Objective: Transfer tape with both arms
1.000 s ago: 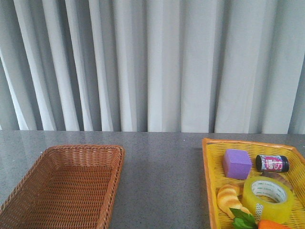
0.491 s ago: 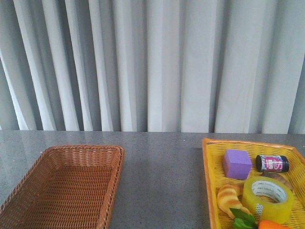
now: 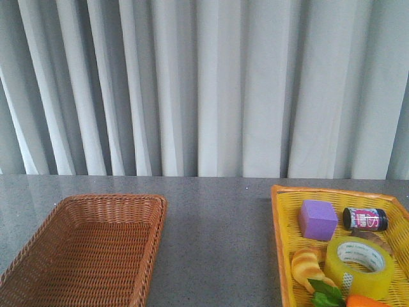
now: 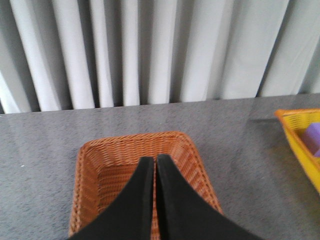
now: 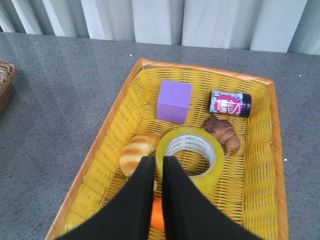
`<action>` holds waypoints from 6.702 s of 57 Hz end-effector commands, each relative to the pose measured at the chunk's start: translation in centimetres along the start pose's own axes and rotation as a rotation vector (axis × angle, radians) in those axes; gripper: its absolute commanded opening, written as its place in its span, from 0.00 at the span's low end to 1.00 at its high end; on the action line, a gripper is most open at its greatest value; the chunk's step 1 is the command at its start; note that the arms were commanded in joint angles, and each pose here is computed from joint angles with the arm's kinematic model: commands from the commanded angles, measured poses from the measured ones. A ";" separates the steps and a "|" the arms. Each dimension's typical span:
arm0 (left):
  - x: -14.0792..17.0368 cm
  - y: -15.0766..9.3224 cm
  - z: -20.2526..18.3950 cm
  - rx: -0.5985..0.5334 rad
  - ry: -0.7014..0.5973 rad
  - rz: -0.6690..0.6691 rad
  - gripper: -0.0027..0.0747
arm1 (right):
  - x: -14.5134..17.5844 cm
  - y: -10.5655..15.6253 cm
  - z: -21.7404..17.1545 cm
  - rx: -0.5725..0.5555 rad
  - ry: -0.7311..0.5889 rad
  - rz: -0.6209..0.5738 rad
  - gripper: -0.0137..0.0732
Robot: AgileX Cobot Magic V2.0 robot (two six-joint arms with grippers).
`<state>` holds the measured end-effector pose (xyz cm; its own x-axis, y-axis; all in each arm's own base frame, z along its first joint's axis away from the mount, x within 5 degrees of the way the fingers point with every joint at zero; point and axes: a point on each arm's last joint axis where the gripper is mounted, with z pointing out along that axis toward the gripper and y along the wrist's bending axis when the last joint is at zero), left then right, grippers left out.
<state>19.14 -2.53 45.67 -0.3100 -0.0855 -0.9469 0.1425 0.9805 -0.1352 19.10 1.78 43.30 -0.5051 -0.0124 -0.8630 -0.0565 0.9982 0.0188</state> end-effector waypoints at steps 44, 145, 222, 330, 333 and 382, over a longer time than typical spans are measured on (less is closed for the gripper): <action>1.8 -1.7 6.5 0.093 0.202 -0.027 0.59 | -0.4 -0.2 3.2 0.036 0.096 -0.024 0.84; 2.9 -1.4 7.9 0.069 0.291 0.002 0.69 | 3.5 -7.0 26.5 0.230 0.542 0.108 0.73; 3.2 -1.3 7.8 0.064 0.319 0.011 0.69 | -8.7 7.9 16.1 -0.082 0.090 -0.287 0.15; 3.2 -1.3 7.9 0.060 0.311 0.017 0.69 | -13.3 7.0 14.1 0.046 -0.050 -0.197 0.60; 3.2 -1.3 7.9 0.061 0.311 0.016 0.69 | -13.7 5.5 12.8 0.066 -0.058 -0.170 0.54; 2.3 -10.0 14.1 0.308 0.340 0.237 0.69 | -14.3 -1.6 7.7 0.049 -0.048 0.034 0.15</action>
<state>29.17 -13.46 38.69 -0.5762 0.2622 -0.7741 0.4718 0.8801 -0.0530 34.48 0.91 49.19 -0.5740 0.0321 -0.8182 0.0108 0.9994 0.0316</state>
